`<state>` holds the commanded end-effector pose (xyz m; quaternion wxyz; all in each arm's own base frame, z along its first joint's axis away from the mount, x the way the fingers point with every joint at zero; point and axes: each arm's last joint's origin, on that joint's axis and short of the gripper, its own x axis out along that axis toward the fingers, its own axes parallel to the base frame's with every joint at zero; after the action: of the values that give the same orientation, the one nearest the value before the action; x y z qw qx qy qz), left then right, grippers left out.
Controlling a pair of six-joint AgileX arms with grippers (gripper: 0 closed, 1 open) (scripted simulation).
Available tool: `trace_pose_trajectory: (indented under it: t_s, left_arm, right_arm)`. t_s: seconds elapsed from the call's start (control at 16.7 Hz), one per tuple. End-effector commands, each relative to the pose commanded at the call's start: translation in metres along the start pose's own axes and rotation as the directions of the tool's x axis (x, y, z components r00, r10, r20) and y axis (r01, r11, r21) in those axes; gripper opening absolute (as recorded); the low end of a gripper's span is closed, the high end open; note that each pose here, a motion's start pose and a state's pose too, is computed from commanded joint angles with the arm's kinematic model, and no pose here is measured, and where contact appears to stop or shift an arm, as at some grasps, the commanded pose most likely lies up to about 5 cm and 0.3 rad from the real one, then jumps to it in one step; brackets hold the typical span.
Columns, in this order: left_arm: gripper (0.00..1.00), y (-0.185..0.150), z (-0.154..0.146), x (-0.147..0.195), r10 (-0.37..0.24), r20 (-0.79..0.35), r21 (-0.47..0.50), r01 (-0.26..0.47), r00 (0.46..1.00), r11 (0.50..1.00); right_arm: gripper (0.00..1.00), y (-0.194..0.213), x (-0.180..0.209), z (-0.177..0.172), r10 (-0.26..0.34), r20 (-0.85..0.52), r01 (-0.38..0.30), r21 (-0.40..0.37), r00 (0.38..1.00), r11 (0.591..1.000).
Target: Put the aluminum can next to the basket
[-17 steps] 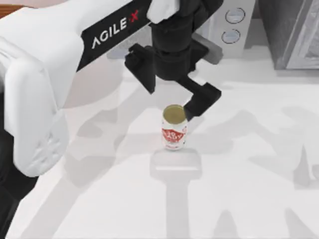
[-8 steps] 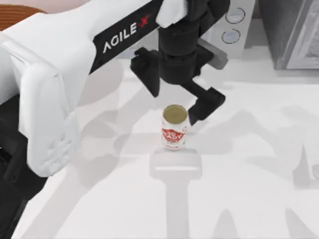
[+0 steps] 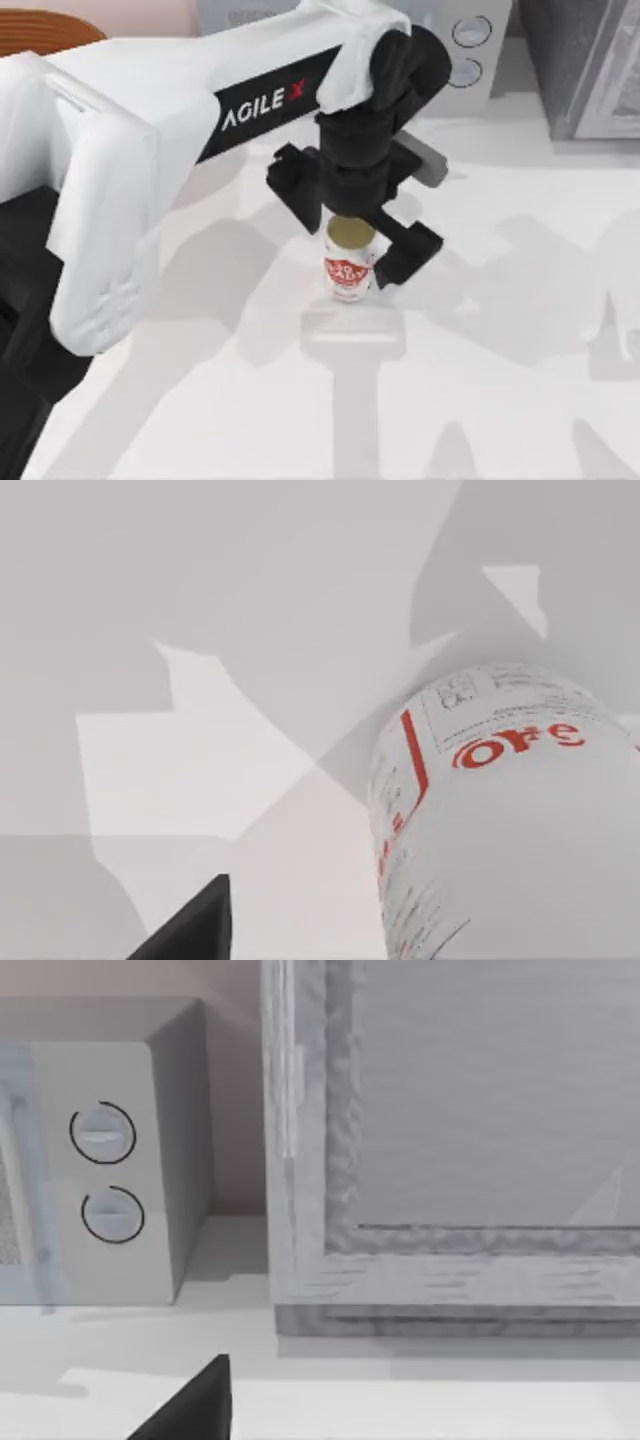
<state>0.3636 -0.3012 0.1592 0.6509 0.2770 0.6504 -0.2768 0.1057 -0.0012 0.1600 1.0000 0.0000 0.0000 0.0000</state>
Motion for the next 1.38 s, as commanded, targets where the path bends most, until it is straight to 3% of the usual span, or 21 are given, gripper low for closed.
trace_pose_trajectory:
  t_s: [0.24, 1.02, 1.38]
  left_arm:
    - [1.0, -0.0001, -0.0002, 0.0019, 0.0, 0.0, 0.0, 0.0, 1.0, 1.0]
    - [0.02, -0.0001, -0.0002, 0.0019, 0.0, 0.0, 0.0, 0.0, 1.0, 1.0]
    - [0.0, -0.0001, -0.0002, 0.0019, 0.0, 0.0, 0.0, 0.0, 1.0, 1.0]
  right_arm:
    - [1.0, 0.0, 0.0, 0.0, 0.0, 0.0, 0.0, 0.0, 1.0, 1.0]
    - [1.0, 0.0, 0.0, 0.0, 0.0, 0.0, 0.0, 0.0, 1.0, 1.0]
    - [1.0, 0.0, 0.0, 0.0, 0.0, 0.0, 0.0, 0.0, 1.0, 1.0]
